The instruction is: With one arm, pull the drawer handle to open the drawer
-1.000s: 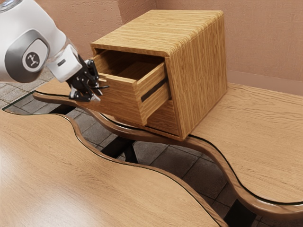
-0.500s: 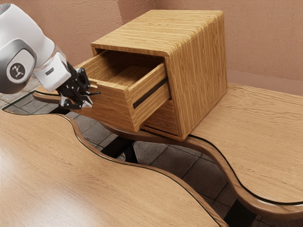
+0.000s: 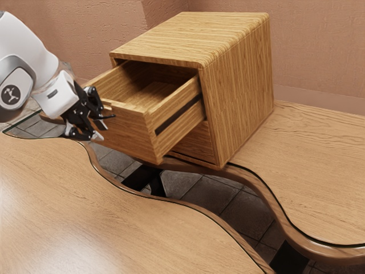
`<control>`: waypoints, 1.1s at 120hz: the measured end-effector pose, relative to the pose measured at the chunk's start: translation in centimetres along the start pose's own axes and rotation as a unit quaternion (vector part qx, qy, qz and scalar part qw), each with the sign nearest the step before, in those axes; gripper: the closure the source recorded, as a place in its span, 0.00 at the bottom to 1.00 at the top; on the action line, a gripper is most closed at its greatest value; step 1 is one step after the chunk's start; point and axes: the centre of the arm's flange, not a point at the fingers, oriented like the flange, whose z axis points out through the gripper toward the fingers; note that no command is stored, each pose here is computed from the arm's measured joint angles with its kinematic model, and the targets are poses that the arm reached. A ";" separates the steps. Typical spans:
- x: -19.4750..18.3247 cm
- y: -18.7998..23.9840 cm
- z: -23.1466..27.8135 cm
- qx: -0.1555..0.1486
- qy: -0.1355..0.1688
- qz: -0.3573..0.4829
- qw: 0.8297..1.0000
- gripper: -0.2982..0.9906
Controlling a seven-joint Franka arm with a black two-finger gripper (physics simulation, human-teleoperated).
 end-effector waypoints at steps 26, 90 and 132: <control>0.0 1.3 -0.3 -0.002 -0.001 -0.002 1.000 0.61; 0.4 2.8 -2.7 0.007 -0.003 -0.009 1.000 0.63; 1.8 1.7 -5.7 0.038 -0.001 -0.005 0.999 0.55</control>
